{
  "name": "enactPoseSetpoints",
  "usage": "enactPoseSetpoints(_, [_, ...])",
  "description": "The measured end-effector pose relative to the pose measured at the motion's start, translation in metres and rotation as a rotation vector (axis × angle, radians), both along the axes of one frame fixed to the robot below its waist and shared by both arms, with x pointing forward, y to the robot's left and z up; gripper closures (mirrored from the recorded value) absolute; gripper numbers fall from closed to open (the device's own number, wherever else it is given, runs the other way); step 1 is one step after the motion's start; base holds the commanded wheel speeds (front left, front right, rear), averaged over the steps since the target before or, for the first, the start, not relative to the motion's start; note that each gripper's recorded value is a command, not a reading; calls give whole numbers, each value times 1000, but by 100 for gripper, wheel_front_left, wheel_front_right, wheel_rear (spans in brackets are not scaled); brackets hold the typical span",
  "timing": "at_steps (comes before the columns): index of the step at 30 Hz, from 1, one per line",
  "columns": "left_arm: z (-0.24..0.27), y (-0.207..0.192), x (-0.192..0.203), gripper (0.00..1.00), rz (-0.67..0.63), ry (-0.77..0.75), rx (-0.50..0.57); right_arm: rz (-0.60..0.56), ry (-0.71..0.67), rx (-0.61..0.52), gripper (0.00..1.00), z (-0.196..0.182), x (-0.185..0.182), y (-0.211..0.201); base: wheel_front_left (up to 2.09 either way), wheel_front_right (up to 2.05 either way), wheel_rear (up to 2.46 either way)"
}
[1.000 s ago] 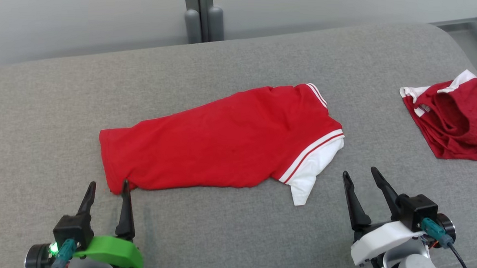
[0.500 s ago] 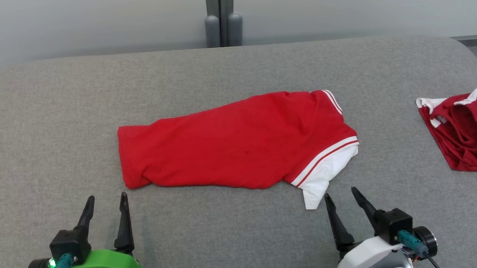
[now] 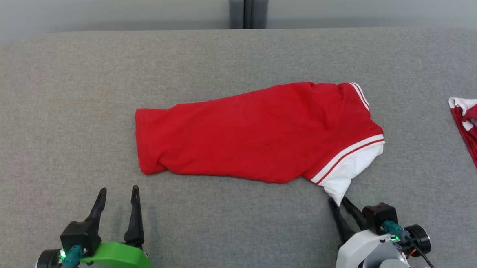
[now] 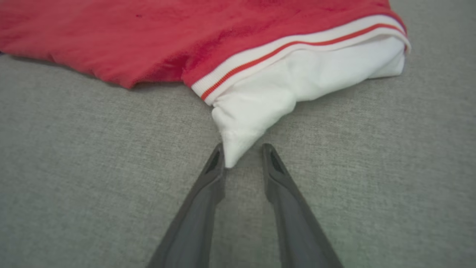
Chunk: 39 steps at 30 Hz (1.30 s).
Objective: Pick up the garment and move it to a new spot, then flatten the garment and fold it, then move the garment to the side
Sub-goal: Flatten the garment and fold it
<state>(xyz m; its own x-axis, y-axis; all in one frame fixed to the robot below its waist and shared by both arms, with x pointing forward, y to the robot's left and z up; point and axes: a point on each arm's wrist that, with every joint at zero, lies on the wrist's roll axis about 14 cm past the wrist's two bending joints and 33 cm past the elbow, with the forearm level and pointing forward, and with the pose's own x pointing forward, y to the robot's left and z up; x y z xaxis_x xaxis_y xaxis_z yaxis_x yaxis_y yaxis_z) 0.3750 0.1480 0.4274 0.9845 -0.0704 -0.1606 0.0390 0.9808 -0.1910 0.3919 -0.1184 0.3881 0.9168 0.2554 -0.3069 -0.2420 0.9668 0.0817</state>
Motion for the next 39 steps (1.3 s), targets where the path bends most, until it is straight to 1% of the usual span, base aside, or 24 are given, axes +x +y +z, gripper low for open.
enactPoseSetpoints(1, [-1,1,0,0,5,3,-1,-3,0,1,100,0,2,-1,0,0,0])
enactPoseSetpoints(4, [-2,3,0,0,9,7,-1,-24,-10,9,100,3,5,-6,0,0,0])
enactPoseSetpoints(7, [-2,1,2,0,4,6,-4,-65,-68,28,100,20,15,-15,0,0,0])
enactPoseSetpoints(10, [1,-3,4,0,-6,-4,-9,-102,-178,46,100,53,31,-26,0,0,0])
enactPoseSetpoints(13, [3,-5,5,0,-12,-9,-12,-104,-338,37,100,104,49,-29,0,0,0])
enactPoseSetpoints(16, [5,-8,5,0,-20,-15,-17,-57,-538,-7,100,169,65,-23,0,0,0])
enactPoseSetpoints(19, [6,-11,4,0,-27,-18,-21,49,-759,-65,100,244,77,-2,0,0,0])
enactPoseSetpoints(20, [7,-11,4,0,-27,-20,-23,86,-811,-82,100,261,79,7,0,0,0])
enactPoseSetpoints(22, [9,-8,3,0,-18,-25,-26,195,-925,-118,100,300,80,35,0,0,0])
enactPoseSetpoints(26, [9,-2,-3,0,4,-21,-28,367,-1090,-183,100,358,80,87,0,0,0])
enactPoseSetpoints(29, [7,4,-8,0,25,-12,-32,459,-1156,-217,100,387,84,122,0,0,0])
enactPoseSetpoints(32, [4,8,-12,0,43,-1,-36,507,-1200,-271,100,411,94,148,0,0,0])
enactPoseSetpoints(36, [2,12,-15,0,59,7,-44,499,-1219,-342,100,434,116,164,0,0,0])
enactPoseSetpoints(39, [1,16,-15,0,73,11,-45,455,-1211,-384,100,447,139,163,0,0,0])
